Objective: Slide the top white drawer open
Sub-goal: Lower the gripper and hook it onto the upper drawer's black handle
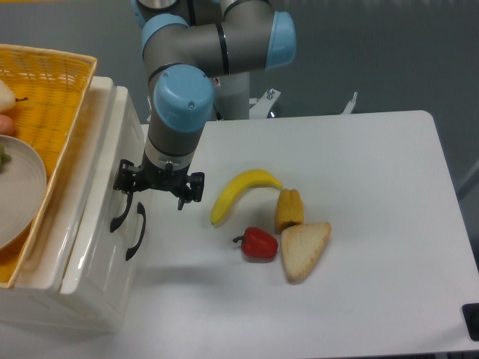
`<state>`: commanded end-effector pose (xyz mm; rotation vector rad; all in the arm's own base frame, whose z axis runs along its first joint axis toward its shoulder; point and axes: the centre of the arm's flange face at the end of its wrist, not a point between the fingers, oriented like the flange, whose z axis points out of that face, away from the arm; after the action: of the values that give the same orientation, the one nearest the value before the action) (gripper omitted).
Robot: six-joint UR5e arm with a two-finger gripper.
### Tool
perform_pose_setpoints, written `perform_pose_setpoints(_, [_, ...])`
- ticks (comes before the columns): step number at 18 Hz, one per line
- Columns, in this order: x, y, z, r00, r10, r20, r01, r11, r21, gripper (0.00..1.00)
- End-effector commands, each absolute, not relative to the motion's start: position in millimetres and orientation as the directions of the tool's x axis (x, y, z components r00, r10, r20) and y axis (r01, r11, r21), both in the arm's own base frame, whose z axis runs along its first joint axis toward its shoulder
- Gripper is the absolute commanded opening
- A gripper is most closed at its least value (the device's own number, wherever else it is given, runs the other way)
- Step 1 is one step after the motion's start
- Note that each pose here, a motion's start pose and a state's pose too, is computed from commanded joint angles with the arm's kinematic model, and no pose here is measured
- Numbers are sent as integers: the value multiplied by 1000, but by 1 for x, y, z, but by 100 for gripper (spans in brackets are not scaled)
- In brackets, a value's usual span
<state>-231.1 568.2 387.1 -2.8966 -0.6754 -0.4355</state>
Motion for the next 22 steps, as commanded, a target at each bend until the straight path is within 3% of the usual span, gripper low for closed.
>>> perform_pose_setpoints(22, [-226, 579, 373, 871, 401, 285, 435, -898, -65, 100])
